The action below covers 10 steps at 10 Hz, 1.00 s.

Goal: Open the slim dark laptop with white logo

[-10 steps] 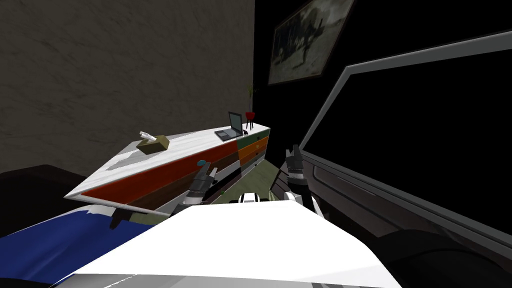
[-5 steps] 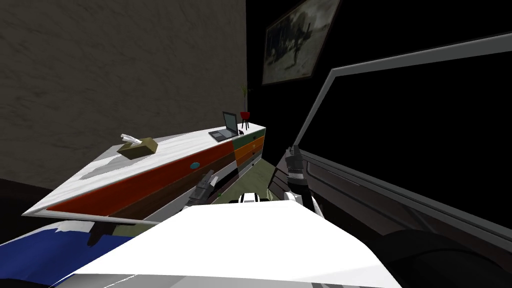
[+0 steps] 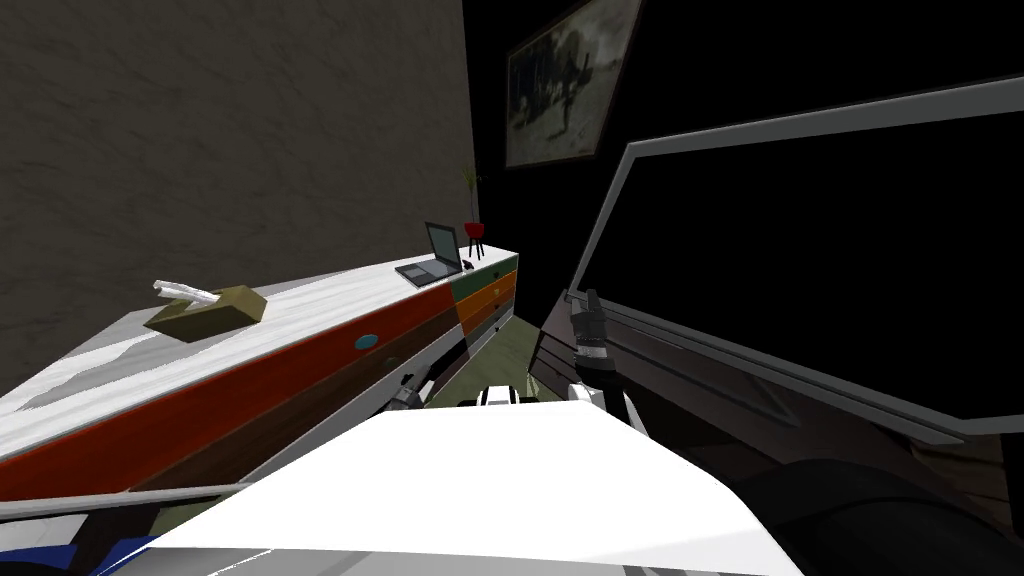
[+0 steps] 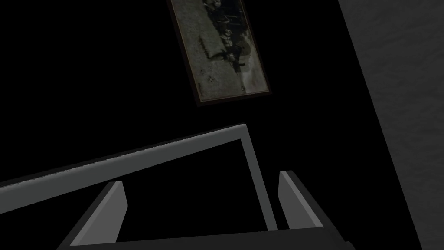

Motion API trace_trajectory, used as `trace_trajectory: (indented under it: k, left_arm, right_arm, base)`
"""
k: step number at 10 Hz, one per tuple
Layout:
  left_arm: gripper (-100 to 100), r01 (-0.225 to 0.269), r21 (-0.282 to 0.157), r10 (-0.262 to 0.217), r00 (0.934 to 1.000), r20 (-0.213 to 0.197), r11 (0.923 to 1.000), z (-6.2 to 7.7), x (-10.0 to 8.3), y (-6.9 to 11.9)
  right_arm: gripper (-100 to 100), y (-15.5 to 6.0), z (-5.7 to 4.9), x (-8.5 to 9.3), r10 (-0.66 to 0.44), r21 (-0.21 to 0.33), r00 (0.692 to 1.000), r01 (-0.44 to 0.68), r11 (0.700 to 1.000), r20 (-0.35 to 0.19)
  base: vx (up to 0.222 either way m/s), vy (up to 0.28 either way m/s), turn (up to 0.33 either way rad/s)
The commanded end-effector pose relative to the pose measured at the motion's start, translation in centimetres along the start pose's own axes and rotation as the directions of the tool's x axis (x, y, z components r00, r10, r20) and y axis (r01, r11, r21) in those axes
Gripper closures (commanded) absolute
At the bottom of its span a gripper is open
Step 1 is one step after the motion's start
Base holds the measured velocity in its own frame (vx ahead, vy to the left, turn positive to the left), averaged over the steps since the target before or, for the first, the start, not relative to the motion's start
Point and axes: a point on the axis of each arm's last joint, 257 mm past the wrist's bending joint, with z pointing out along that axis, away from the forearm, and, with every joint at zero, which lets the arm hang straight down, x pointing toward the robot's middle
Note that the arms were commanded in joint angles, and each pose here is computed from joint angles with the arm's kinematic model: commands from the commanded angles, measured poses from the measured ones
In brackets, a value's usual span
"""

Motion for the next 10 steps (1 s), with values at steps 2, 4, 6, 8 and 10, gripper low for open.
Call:
trace_trajectory:
  k: [2, 4, 6, 8, 10]
  left_arm:
    - [-100, -0.006, -0.154, -0.004, 0.998, -0.063, 0.988, -4.0, 1.8, 4.3]
    - [-100, -0.013, -0.267, -0.016, 0.9942, -0.106, 0.9636, -7.3, 3.2, 7.3]
    - [-100, -0.046, -0.295, 0.001, 0.9887, -0.15, 0.9545, -8.4, 3.1, 7.9]
    - [-100, -0.057, -0.416, -0.026, 0.9811, -0.192, 0.9077, -12.9, 4.4, 10.8]
    - [-100, -0.081, -0.518, -0.054, 0.9689, -0.241, 0.8513, -17.4, 5.4, 13.0]
  right_arm:
    - [0, 0.0, 0.0, 0.0, 0.0, 0.0, 1.0, 0.0, 1.0, 0.0]
    - [0, 0.0, 0.0, 0.0, 0.0, 0.0, 1.0, 0.0, 1.0, 0.0]
    - [0, 0.0, 0.0, 0.0, 0.0, 0.0, 1.0, 0.0, 1.0, 0.0]
    - [0, 0.0, 0.0, 0.0, 0.0, 0.0, 1.0, 0.0, 1.0, 0.0]
    - [0, 0.0, 0.0, 0.0, 0.0, 0.0, 1.0, 0.0, 1.0, 0.0]
  base:
    - [-0.006, -0.017, -0.281]
    - [-0.003, -0.015, -0.17]
    - [-0.004, -0.009, -0.097]
    - [-0.003, -0.017, -0.272]
    - [-0.001, -0.011, -0.185]
